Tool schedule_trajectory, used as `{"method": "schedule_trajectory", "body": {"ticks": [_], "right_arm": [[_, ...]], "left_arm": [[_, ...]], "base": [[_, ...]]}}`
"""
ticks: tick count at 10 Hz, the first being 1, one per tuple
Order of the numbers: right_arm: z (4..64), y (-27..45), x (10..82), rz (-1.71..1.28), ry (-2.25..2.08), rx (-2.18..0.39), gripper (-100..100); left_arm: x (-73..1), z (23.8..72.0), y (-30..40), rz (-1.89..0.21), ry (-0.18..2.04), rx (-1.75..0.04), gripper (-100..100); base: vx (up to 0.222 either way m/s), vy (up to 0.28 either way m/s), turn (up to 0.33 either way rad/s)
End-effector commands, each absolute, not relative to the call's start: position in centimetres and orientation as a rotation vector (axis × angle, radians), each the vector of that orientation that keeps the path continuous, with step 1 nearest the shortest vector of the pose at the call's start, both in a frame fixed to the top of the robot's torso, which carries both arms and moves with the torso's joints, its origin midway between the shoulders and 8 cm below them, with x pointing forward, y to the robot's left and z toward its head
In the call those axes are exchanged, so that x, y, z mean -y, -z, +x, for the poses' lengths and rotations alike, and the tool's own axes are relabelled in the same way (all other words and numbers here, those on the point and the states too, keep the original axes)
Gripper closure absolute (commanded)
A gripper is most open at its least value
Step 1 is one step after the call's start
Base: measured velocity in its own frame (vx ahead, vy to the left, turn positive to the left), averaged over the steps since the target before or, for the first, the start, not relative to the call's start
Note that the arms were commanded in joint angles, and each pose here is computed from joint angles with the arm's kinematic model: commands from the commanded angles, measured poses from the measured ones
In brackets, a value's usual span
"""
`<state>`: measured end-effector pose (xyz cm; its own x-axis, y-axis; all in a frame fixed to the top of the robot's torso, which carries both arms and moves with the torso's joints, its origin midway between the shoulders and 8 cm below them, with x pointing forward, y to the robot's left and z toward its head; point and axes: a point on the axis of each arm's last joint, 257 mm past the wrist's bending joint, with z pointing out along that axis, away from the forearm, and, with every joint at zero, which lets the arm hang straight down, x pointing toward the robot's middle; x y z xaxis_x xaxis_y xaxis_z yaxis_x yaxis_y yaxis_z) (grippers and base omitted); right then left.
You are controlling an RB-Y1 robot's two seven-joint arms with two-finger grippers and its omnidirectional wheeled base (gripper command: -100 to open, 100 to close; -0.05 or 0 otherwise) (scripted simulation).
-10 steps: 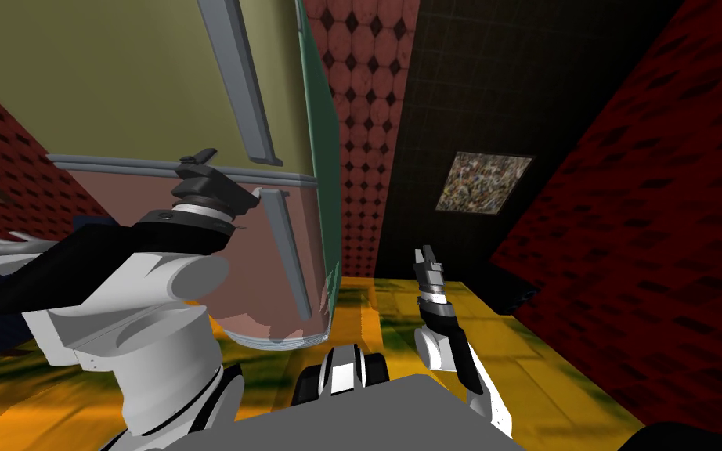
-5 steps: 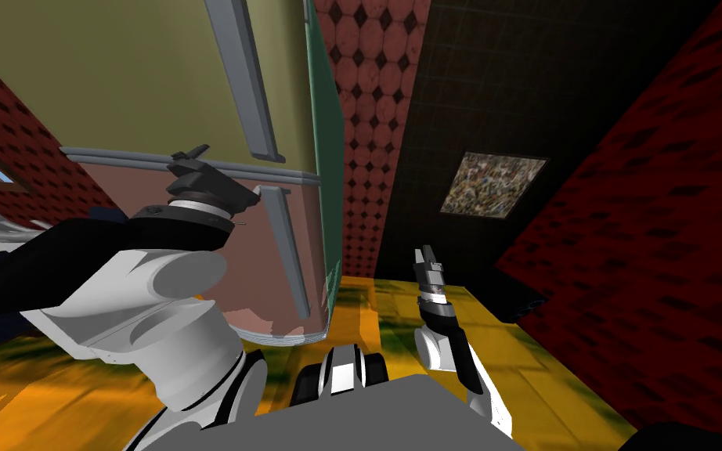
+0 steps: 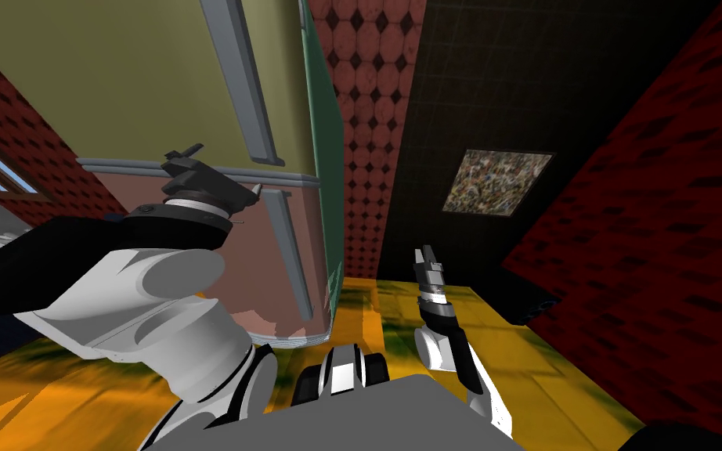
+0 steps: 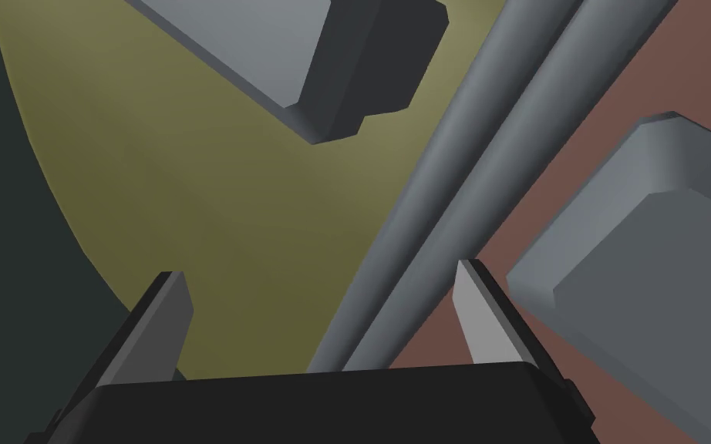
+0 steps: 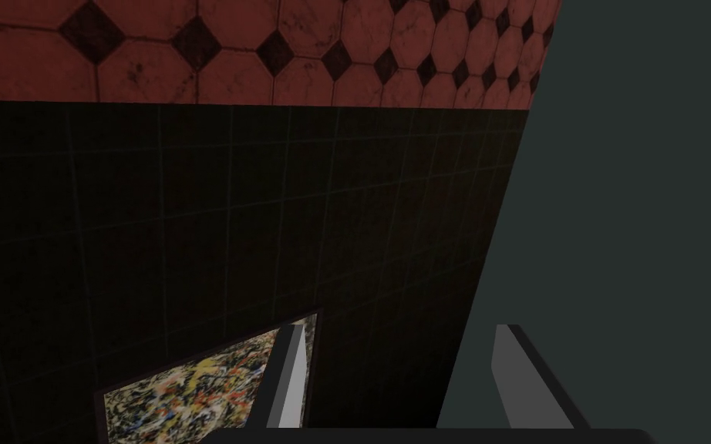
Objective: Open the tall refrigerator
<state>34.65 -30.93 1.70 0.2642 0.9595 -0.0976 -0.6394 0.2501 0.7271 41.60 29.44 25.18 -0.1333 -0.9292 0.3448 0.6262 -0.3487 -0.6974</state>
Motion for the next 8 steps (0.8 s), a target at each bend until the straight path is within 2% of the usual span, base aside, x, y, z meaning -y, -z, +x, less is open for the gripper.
{"method": "schedule_trajectory", "body": {"ticks": [1, 2, 3, 6, 7, 8], "right_arm": [[34.6, -1.7, 30.9, 0.634, -1.184, -0.607, 0], [34.6, -1.7, 30.9, 0.634, -1.184, -0.607, 0], [34.7, -1.7, 30.9, 0.634, -1.184, -0.607, 0], [34.7, -1.7, 30.9, 0.634, -1.184, -0.606, 0], [34.7, -1.7, 30.9, 0.634, -1.184, -0.607, 0], [34.7, -1.7, 30.9, 0.634, -1.184, -0.607, 0]], "left_arm": [[-29.7, 41.2, -26.0, -0.925, 1.750, -0.456, -100], [-29.6, 41.2, -25.8, -0.920, 1.746, -0.459, -100], [-29.4, 41.5, -25.4, -0.911, 1.738, -0.469, 100], [-29.3, 41.7, -25.0, -0.905, 1.730, -0.477, 100], [-29.5, 41.8, -25.4, -0.876, 1.693, -0.502, -100], [-29.6, 41.9, -25.6, -0.861, 1.672, -0.516, -100]], "base": [[0.073, 0.051, 0.027], [0.027, 0.020, 0.003], [-0.037, -0.041, -0.049], [-0.082, -0.055, -0.033], [-0.012, -0.014, 0.003], [-0.004, -0.011, 0.004]]}}
